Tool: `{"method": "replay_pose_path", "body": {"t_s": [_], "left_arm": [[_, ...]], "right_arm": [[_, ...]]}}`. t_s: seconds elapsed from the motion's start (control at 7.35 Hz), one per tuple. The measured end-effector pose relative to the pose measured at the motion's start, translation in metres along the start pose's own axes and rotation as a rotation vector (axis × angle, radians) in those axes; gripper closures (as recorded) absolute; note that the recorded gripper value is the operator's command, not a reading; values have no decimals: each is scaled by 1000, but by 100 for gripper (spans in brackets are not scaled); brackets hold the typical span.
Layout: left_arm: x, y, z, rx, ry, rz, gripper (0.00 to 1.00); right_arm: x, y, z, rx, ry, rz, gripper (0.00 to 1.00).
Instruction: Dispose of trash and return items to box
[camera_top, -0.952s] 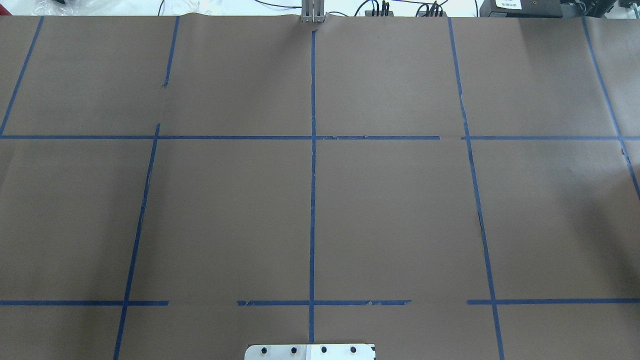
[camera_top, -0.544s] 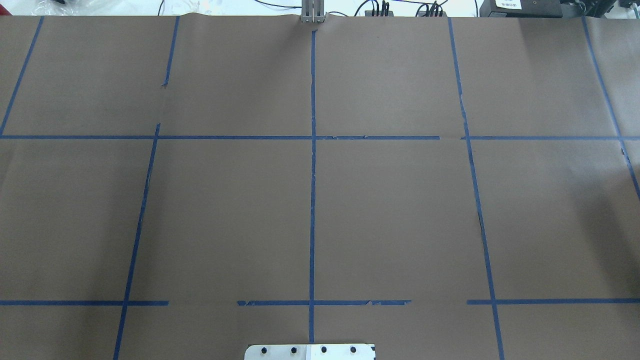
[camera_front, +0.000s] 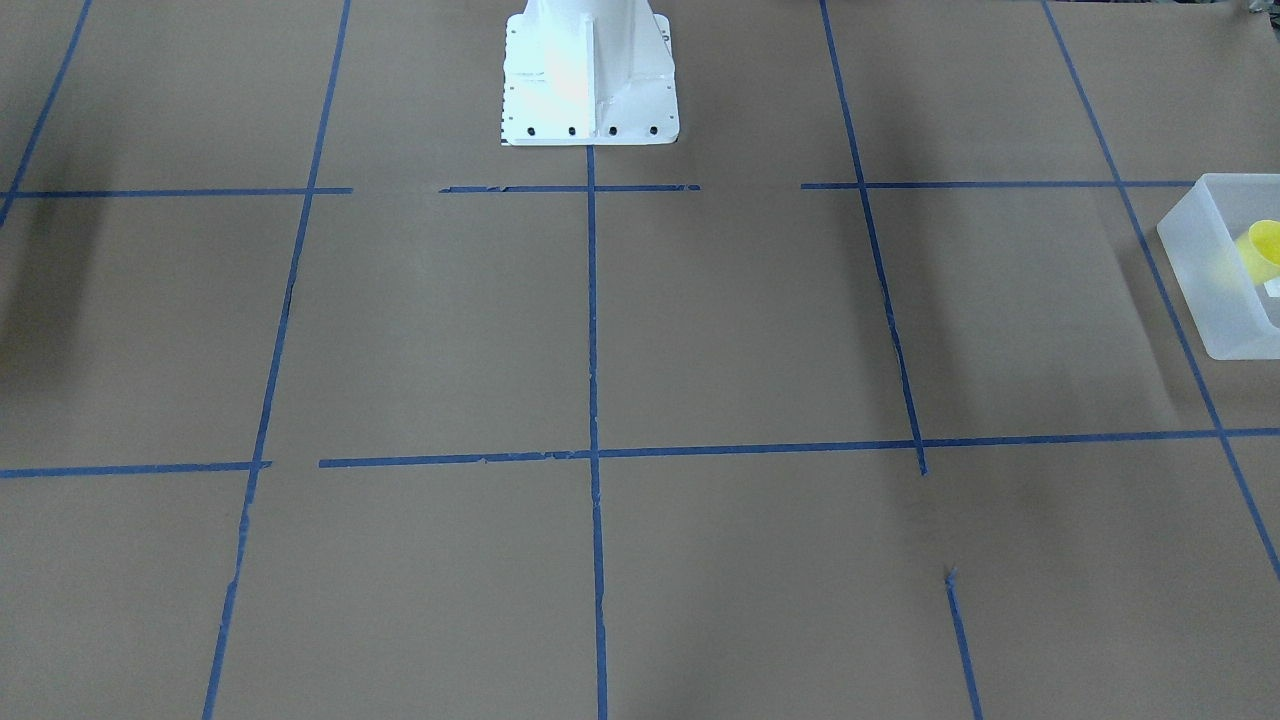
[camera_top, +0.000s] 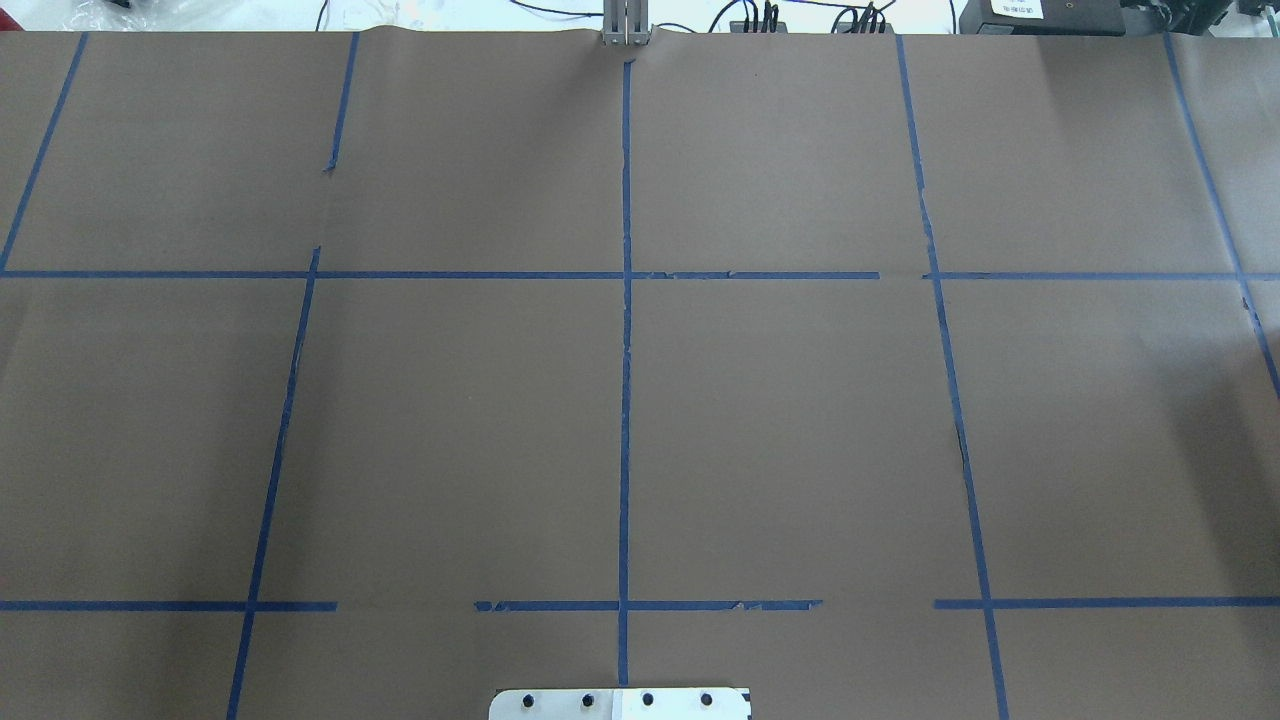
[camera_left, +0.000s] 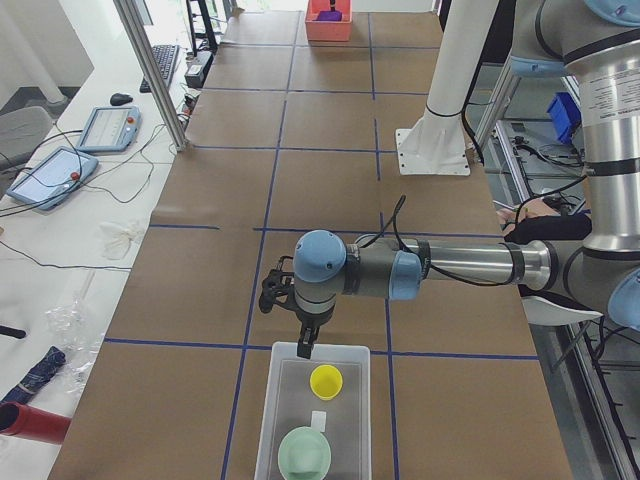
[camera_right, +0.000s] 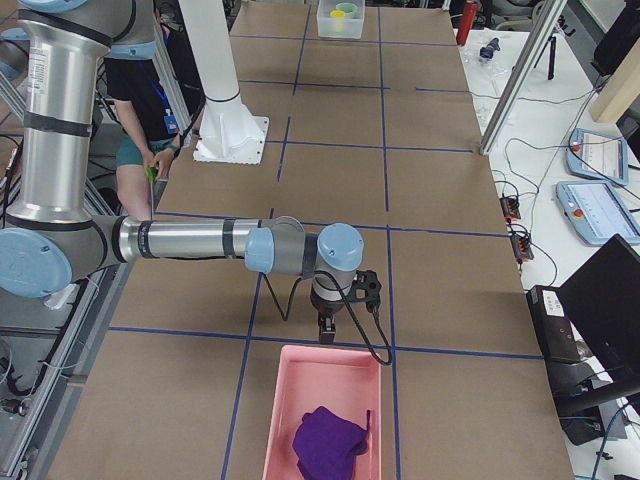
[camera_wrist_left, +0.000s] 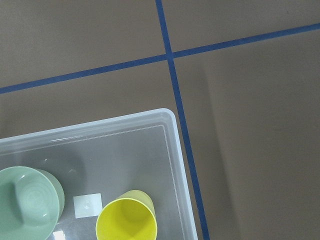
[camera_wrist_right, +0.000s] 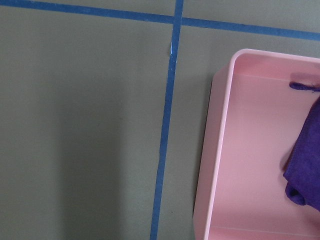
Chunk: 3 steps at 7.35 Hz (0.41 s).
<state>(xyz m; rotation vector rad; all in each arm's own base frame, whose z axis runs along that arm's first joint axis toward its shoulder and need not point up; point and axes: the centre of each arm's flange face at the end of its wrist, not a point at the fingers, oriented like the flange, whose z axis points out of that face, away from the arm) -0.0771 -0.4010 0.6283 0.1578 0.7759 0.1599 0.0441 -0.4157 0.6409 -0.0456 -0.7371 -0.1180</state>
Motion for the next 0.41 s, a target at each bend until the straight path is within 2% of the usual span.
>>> {"method": "replay_pose_path", "body": {"t_s": [0.41], "left_arm": [[0,0,-1,2,0,0,0]], "right_arm": [[1,0,1,-2,1,0,0]]}}
